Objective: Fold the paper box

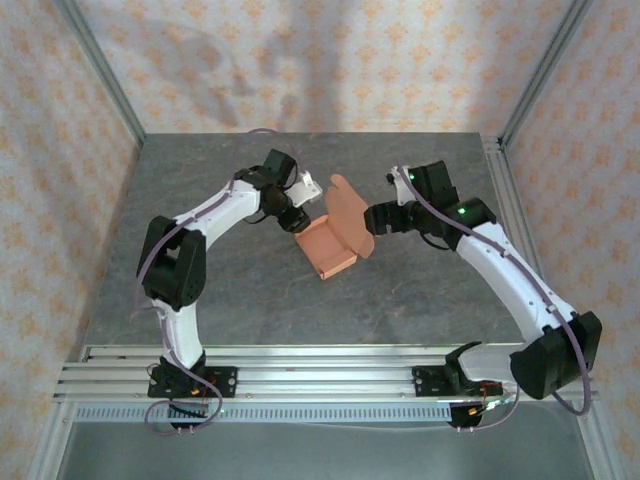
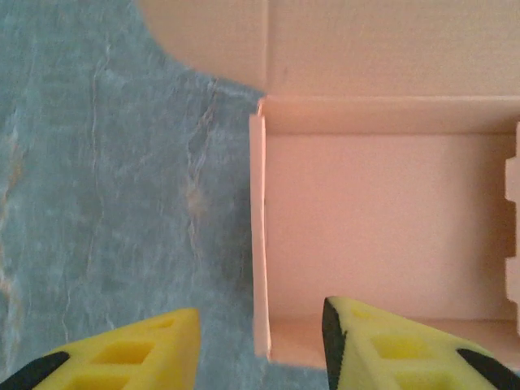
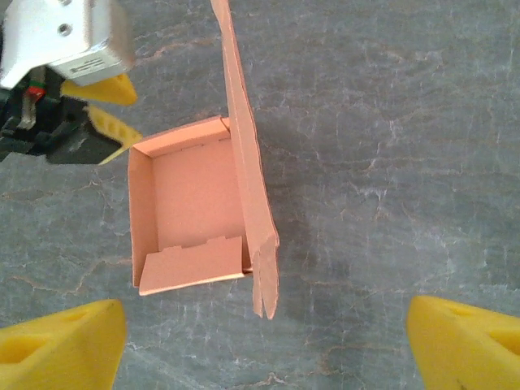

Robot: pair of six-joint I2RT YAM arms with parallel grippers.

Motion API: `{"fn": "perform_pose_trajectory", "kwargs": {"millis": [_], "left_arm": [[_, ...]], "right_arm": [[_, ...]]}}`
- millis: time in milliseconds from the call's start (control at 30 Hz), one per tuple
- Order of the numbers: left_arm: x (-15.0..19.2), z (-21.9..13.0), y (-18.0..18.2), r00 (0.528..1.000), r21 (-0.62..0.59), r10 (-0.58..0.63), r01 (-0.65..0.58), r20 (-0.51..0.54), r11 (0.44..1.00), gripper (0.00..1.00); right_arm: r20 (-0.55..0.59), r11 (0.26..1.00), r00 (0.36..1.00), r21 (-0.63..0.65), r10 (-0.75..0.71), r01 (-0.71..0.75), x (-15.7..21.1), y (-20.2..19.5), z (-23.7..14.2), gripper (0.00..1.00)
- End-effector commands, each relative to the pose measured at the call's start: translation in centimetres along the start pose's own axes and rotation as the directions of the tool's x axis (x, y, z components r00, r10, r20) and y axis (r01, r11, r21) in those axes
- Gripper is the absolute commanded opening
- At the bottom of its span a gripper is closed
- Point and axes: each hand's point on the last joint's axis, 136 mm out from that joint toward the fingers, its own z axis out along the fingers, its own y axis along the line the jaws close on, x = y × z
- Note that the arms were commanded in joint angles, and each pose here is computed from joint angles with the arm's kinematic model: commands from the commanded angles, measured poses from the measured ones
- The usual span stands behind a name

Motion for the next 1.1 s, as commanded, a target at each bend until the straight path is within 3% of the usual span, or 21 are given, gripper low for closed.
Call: {"fn": "perform_pose_trajectory", "kwargs": {"millis": [0,467,633,833,967,1067], "left_arm": [[0.0,0.5,0.4,0.995,-0.013,0.078,-0.079,-0.058,0.997,0.41],[-0.5,3.8,-0.9,0.993,0.046,0.065,-0.061,-0.101,0.997,0.22],[0.6,4.9,-0.3,0.984,-0.007,0.056,-0.058,-0.172,0.998,0.17],[0.7,5.5,0.1,0.985,-0.038,0.01,-0.017,-0.172,0.999,0.05],[0.6,5.1,0.0,0.989,-0.056,-0.015,0.007,-0.147,0.998,0.05],[0.7,4.7,0.1,0.992,-0.078,-0.023,0.014,-0.125,0.997,0.13]], "right_arm": [[0.04,0.999,0.998,0.01,0.041,-0.042,0.0,-0.3,-0.5,0.89],[0.035,0.997,0.999,0.069,0.02,-0.022,0.5,-1.4,-0.8,0.89],[0.035,0.997,0.999,0.069,0.021,-0.024,0.6,-1.4,-0.9,0.89],[0.035,0.996,0.999,0.082,0.016,-0.019,0.6,-1.6,-0.9,0.89],[0.042,0.997,0.999,0.081,0.012,-0.015,0.4,-1.5,-0.9,0.89],[0.049,0.997,0.999,0.075,0.004,-0.007,0.1,-1.4,-1.0,0.89]]}}
